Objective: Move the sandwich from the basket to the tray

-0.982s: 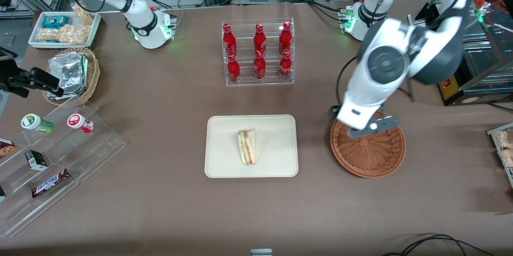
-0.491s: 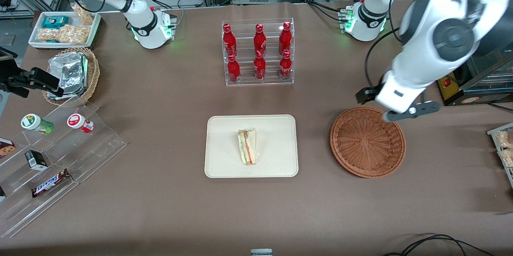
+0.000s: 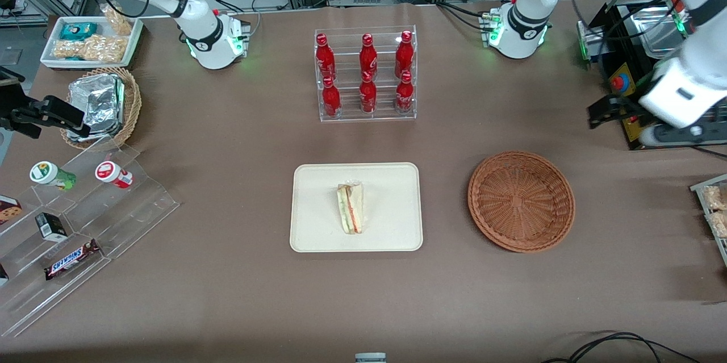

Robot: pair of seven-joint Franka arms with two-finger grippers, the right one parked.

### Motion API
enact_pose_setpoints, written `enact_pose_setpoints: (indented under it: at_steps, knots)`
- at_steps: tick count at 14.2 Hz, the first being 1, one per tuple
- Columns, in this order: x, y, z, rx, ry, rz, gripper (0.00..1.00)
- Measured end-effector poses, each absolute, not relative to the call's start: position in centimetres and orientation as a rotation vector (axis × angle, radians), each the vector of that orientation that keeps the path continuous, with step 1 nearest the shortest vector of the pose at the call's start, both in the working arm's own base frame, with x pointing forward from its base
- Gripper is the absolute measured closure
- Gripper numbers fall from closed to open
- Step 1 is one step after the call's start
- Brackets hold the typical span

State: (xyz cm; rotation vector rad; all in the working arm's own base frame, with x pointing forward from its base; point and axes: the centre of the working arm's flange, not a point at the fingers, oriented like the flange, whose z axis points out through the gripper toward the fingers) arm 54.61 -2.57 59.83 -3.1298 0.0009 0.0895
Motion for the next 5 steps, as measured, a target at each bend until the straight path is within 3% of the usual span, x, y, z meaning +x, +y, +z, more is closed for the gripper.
enact_pose_setpoints:
  at_steps: [5]
  knots:
    - [54.8, 0.0, 61.6, -3.135, 0.064, 0.029, 0.0]
